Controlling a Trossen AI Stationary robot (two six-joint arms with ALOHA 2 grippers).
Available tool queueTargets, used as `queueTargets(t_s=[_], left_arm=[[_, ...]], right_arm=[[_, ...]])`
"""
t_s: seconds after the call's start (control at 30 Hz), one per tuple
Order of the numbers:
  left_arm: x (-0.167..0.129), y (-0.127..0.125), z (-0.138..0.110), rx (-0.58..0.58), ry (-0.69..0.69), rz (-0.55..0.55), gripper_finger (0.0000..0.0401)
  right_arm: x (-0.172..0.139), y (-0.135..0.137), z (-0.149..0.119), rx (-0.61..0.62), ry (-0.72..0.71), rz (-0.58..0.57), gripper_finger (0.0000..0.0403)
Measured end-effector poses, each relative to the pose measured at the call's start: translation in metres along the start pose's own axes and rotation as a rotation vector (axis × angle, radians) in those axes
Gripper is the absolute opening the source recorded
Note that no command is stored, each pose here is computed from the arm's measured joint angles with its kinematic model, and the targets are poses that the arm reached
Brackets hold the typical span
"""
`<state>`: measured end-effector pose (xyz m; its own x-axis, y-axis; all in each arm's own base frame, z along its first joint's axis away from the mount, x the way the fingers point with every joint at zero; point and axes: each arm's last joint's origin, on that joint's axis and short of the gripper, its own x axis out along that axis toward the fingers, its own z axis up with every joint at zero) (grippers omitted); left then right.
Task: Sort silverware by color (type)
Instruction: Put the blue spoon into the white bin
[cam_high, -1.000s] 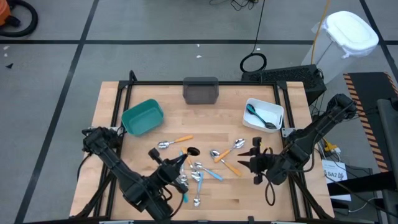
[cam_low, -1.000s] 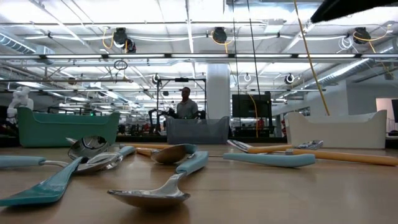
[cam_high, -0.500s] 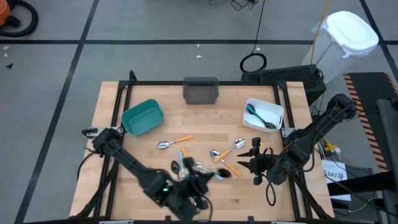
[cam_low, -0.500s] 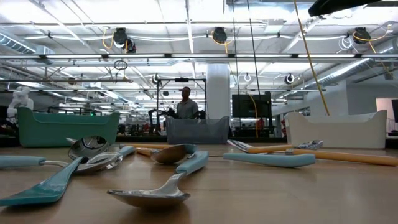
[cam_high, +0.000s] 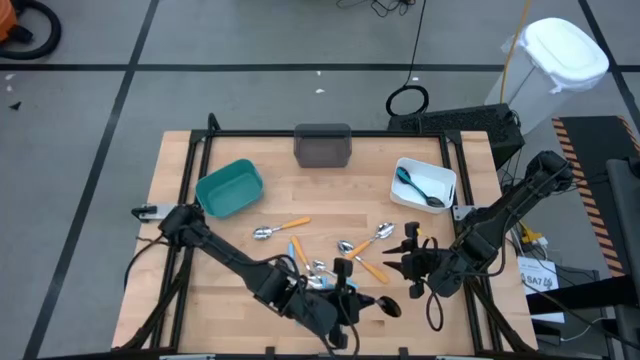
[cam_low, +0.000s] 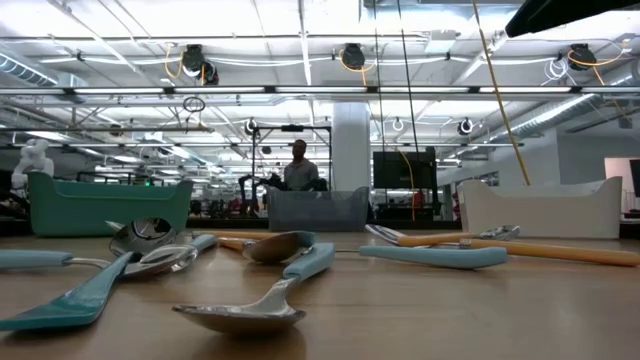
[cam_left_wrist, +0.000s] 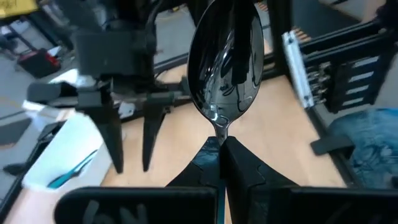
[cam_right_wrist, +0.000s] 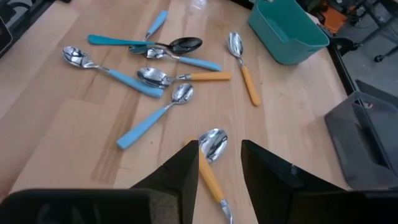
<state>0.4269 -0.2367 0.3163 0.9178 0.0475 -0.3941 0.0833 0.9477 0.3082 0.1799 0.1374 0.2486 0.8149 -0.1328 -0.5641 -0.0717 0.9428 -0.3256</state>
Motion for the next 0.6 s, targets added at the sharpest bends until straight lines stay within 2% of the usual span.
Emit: queueTargets(t_s=[0.1,0.4,0.6], left_arm=[[0.014,0.007,-0.013,-0.020,-0.011,-0.038,0.0003],[0.048,0.037,-0.056,-0.091,-0.013,0.022,0.0003],[0.057,0.049,-0.073,-0.124,-0.008,0.008,0.0003]], right_arm=[[-0.001,0.001,-0.001,0.013,0.006,0.002,0.0114],[-0.002,0.002,-0.003,0.009,0.021,0.002,0.0114],[-0.003,-0.003,-0.018,0.047,0.142,-0.047,0.0114]])
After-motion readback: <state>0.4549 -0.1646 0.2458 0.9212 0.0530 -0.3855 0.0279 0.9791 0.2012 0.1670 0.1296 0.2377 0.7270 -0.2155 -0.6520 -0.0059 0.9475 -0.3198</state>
